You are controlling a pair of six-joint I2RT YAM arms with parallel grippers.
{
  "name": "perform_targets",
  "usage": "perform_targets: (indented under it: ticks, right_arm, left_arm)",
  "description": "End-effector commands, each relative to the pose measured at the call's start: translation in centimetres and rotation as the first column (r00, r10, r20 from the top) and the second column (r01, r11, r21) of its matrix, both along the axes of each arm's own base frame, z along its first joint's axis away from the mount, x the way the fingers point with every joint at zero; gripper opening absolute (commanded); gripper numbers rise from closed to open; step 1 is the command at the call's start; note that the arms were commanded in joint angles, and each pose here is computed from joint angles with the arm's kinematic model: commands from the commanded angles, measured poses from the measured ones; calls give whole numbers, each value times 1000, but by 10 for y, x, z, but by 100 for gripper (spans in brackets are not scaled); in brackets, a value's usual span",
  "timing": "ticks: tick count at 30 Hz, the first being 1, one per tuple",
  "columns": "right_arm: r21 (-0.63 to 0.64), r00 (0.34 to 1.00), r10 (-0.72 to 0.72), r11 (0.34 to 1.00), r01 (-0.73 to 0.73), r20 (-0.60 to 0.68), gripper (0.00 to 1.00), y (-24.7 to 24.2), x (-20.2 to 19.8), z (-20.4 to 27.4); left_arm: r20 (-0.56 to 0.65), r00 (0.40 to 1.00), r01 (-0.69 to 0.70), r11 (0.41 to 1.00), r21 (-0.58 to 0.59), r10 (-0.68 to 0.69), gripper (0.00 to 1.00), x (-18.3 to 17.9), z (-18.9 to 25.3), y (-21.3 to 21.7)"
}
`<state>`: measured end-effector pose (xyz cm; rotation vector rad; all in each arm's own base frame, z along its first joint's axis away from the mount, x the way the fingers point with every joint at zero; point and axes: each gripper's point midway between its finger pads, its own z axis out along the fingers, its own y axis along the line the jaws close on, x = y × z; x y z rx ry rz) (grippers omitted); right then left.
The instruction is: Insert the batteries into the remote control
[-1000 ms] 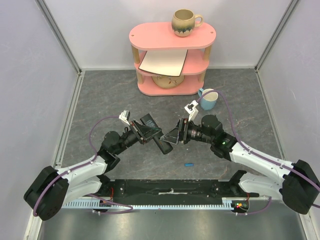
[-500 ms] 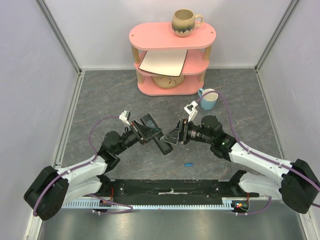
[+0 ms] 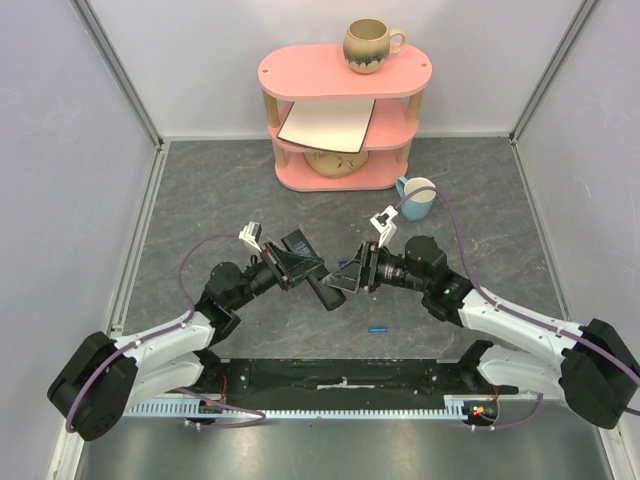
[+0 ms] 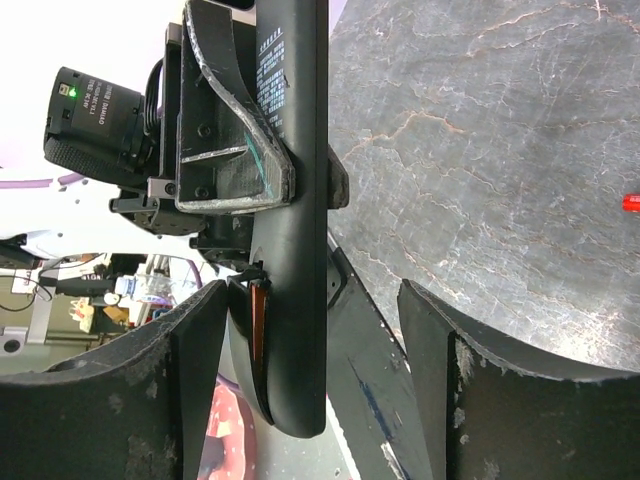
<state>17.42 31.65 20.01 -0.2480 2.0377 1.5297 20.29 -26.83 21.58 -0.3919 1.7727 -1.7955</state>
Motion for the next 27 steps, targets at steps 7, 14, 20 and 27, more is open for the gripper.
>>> perform_targets:
  ticks: [7, 14, 20, 27]
  right_arm:
    - [-20, 999, 33, 999, -33, -30, 68, -5, -12, -17]
    - [-15, 998, 53, 998, -54, -45, 60, -1, -16, -22]
    - [-15, 996, 65, 998, -66, -55, 55, 2, -18, -25]
    - [-15, 995, 69, 997, -70, -73, 28, 3, -19, -29]
  left_arm:
    - [131, 991, -5, 989, -148, 24, 2, 2, 66, 2]
    - [141, 990, 2, 989, -150, 19, 2, 2, 71, 1]
    - [153, 988, 4, 987, -161, 21, 2, 1, 76, 2]
    - [159, 987, 5, 986, -164, 22, 2, 0, 78, 2]
